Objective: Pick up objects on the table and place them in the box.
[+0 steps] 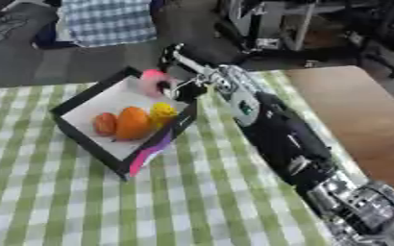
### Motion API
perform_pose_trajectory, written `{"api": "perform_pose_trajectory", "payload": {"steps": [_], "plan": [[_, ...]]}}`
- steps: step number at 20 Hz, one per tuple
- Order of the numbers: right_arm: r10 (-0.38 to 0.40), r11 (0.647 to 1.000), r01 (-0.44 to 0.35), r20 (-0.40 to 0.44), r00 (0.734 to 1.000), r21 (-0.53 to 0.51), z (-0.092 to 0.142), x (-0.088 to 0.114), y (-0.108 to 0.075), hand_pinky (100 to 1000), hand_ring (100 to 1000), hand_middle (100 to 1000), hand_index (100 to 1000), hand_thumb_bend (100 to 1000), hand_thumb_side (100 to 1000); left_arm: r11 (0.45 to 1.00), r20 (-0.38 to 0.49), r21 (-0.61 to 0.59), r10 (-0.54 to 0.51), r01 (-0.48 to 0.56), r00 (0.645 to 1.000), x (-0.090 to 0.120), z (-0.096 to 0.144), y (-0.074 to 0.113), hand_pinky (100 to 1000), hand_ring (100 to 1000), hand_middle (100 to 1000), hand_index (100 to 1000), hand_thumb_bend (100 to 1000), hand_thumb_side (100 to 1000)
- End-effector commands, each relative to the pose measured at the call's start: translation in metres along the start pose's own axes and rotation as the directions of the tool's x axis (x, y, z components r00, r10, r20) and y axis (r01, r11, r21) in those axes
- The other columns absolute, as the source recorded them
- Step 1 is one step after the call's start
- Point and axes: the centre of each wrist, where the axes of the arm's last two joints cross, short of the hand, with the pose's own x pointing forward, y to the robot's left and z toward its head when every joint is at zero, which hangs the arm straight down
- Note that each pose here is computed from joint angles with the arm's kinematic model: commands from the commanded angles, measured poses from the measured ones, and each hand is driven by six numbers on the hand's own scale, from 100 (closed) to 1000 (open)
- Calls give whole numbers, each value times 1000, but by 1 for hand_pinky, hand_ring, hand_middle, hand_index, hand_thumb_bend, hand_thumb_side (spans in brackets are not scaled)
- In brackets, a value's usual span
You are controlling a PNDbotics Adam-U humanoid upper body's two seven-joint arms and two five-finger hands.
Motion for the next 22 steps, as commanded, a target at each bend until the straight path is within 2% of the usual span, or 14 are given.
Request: {"api": "perform_pose_trajectory", "payload": {"steps": [1, 2, 4, 5, 6, 7, 8, 9, 11, 15, 16, 17, 18, 22], "plan": [[41, 997, -44, -46, 998, -62, -10, 8, 2, 908, 751, 679, 423, 100, 172, 1000, 45, -14, 10, -10, 999, 11, -5, 0, 778, 566, 620, 837, 272, 780], [53, 995, -58, -57, 997, -78, -11, 10, 6, 908, 752, 682, 430, 100, 184, 1000, 46, -18, 13, -12, 999, 12, -5, -1, 778, 566, 621, 837, 272, 780], [89, 989, -98, -78, 993, -109, -13, 14, 10, 907, 763, 704, 546, 100, 231, 1000, 49, -23, 18, -17, 999, 12, -5, -3, 778, 565, 621, 837, 272, 780], [104, 984, -116, -95, 990, -132, -13, 15, 12, 907, 766, 714, 619, 100, 315, 1000, 51, -25, 20, -19, 999, 13, -6, -3, 778, 565, 621, 837, 272, 780], [111, 979, -128, -114, 987, -159, -13, 16, 14, 908, 768, 719, 660, 137, 364, 999, 52, -25, 22, -20, 998, 13, -6, -3, 778, 565, 621, 837, 272, 780], [116, 974, -138, -130, 985, -181, -13, 16, 15, 911, 775, 736, 745, 262, 493, 999, 53, -25, 22, -21, 998, 13, -6, -4, 778, 565, 621, 837, 271, 780], [120, 969, -147, -142, 983, -199, -13, 16, 17, 912, 779, 745, 794, 331, 563, 1000, 52, -24, 22, -21, 998, 13, -6, -3, 778, 565, 620, 837, 271, 780], [124, 966, -154, -148, 981, -208, -12, 16, 19, 916, 785, 755, 844, 361, 620, 1000, 51, -22, 22, -20, 998, 13, -6, -3, 778, 565, 620, 837, 271, 780], [132, 966, -160, -146, 981, -204, -11, 15, 21, 921, 793, 765, 894, 389, 657, 1000, 49, -19, 21, -20, 999, 12, -5, -2, 778, 565, 620, 837, 271, 780], [138, 965, -158, -105, 985, -212, -7, 14, 15, 922, 793, 768, 917, 366, 631, 1000, 38, -14, 19, -18, 999, 9, -3, -2, 779, 565, 620, 837, 269, 781], [139, 963, -155, -85, 987, -221, -5, 13, 9, 921, 793, 768, 910, 334, 611, 1000, 34, -12, 18, -17, 999, 8, -3, -1, 779, 565, 620, 837, 269, 781], [135, 962, -146, -64, 989, -231, -1, 11, 3, 921, 790, 767, 887, 217, 582, 1000, 30, -10, 16, -16, 999, 7, -2, -1, 779, 565, 620, 837, 268, 782], [122, 961, -128, -41, 992, -244, 3, 9, -4, 920, 788, 765, 877, 176, 547, 1000, 25, -5, 15, -14, 1000, 6, -1, 0, 779, 564, 620, 837, 269, 782], [41, 954, -25, 44, 998, -299, 40, -5, -39, 923, 780, 757, 861, 100, 500, 1000, 16, 17, 9, -9, 1000, 4, 0, 3, 779, 565, 620, 837, 268, 781]]}}
